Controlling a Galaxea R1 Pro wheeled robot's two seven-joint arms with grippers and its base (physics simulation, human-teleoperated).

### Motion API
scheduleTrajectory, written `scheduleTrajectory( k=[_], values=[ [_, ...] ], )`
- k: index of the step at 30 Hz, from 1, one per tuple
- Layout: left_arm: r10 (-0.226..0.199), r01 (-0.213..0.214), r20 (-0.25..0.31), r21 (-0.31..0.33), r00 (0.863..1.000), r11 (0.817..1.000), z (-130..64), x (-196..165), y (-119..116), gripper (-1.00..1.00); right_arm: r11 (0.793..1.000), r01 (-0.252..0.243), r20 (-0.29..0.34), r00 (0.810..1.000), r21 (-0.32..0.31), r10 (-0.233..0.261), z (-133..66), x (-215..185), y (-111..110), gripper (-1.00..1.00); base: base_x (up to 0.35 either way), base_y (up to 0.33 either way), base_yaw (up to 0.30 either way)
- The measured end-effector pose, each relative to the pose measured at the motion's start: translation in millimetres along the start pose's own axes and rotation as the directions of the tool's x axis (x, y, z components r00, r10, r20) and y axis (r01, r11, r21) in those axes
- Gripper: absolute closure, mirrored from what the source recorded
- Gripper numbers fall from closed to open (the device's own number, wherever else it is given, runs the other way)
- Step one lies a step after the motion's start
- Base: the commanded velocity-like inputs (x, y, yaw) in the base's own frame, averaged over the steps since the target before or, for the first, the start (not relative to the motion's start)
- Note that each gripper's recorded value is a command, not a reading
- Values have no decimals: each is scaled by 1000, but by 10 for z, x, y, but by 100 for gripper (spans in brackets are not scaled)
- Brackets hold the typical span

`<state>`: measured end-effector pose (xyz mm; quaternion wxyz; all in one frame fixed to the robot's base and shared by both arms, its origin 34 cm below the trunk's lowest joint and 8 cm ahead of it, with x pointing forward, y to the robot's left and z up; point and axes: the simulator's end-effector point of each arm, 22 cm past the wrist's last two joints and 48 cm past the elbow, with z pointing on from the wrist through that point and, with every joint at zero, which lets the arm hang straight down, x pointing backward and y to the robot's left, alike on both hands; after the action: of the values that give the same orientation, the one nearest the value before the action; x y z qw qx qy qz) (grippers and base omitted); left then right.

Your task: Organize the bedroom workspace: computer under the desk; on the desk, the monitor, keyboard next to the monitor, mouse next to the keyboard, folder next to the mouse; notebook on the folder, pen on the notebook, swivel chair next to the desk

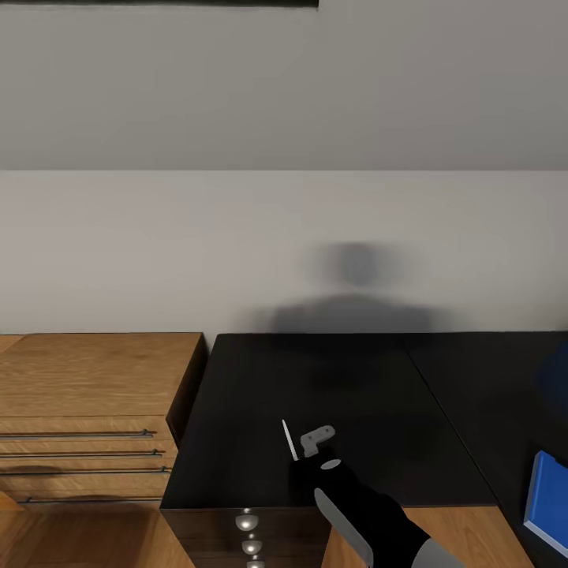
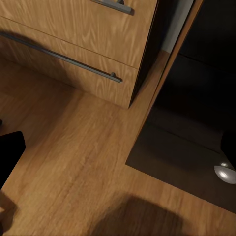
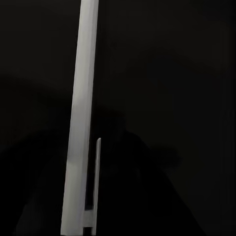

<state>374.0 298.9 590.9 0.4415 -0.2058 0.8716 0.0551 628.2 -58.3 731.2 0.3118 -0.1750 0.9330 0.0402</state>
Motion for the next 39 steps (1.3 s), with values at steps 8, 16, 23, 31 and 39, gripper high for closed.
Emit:
scheduleTrajectory(
  k=[8, 16, 23, 31, 39],
  values=[
    [0, 0, 0, 0, 1000, 1000, 0, 0, 0, -100, 1000, -21, -3, 1000, 8, 21, 6, -5, -70, 100, 0, 0, 0],
    [0, 0, 0, 0, 1000, 1000, 0, 0, 0, -100, 1000, -22, -5, 1000, 9, 22, 6, -4, -77, 100, 0, 0, 0],
    [0, 0, 0, 0, 1000, 1000, 0, 0, -1, -100, 1000, -23, -6, 1000, 9, 23, 6, -4, -70, 100, 0, 0, 0],
    [1, -1, 0, 2, 1000, 1000, 0, 1, -5, -100, 999, -38, -9, 999, 9, 38, 9, -2, -95, 100, 0, 0, 0],
    [1, -1, 0, 2, 1000, 1000, 0, 1, -5, -100, 999, -37, -26, 999, 17, 38, -2, 7, -134, 100, 0, 0, 0]
  ],
)
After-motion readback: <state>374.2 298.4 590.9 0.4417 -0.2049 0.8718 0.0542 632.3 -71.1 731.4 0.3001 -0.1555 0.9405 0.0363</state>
